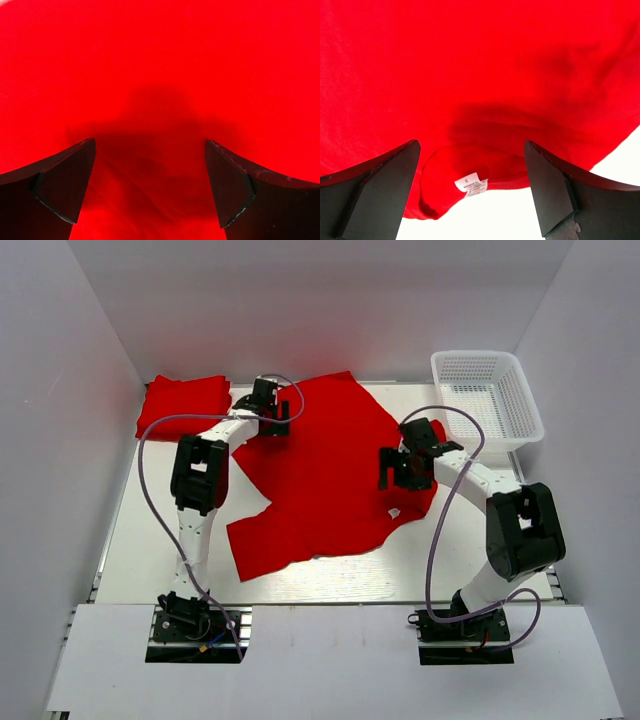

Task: Fold and stack the t-shirts
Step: Flatten out the tshirt

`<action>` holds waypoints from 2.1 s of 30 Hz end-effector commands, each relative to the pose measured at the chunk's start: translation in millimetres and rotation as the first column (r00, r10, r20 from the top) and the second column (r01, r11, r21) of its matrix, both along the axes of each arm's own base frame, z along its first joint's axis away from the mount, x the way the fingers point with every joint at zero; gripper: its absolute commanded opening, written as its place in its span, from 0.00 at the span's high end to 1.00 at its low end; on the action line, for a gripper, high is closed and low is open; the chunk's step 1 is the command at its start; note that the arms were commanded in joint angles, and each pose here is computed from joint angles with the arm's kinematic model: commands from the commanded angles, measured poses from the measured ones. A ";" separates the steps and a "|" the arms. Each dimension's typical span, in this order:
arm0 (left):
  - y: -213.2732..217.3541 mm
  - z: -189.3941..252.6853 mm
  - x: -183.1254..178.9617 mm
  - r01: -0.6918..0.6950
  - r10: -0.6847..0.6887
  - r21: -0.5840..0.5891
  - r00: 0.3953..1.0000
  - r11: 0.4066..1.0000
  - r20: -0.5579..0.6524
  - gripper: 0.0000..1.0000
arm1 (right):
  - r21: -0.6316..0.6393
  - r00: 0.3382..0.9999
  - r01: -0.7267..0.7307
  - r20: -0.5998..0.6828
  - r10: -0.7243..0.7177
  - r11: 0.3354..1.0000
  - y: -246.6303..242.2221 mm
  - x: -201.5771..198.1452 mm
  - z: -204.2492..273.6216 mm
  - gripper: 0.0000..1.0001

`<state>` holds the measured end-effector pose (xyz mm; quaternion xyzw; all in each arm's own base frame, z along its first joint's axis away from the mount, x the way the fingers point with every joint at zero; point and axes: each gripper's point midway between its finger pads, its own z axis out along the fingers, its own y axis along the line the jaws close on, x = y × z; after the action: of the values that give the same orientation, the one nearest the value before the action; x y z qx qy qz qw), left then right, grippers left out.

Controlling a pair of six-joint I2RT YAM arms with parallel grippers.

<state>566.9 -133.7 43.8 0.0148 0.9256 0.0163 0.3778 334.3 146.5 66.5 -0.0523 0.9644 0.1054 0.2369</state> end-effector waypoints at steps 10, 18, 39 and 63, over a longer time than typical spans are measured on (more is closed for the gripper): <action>27.7 -22.2 -62.1 -0.154 0.150 -0.022 0.980 0.988 -0.129 0.00 | -0.046 0.980 0.175 -0.091 -0.179 0.983 -15.4 10.0 -39.4 0.10; 25.6 -29.8 -178.7 -0.217 0.178 -0.122 0.946 0.968 -0.270 0.00 | -0.127 0.969 0.208 -0.107 -0.222 0.970 -36.6 58.0 -52.6 0.10; -103.2 36.5 -299.1 0.102 -0.290 -0.489 0.900 0.866 -0.326 0.00 | -0.199 0.959 -0.106 0.237 0.153 0.974 -26.6 246.6 9.3 0.10; -2.5 26.9 -126.3 -0.290 0.277 -0.074 0.949 0.954 -0.152 0.00 | 0.134 0.998 -0.051 0.043 0.046 0.990 -0.9 -15.5 7.4 0.10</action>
<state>422.3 -133.2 54.3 -0.1320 0.9502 0.0469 0.2784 315.4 136.4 63.3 -0.0686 0.9598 0.1439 0.2310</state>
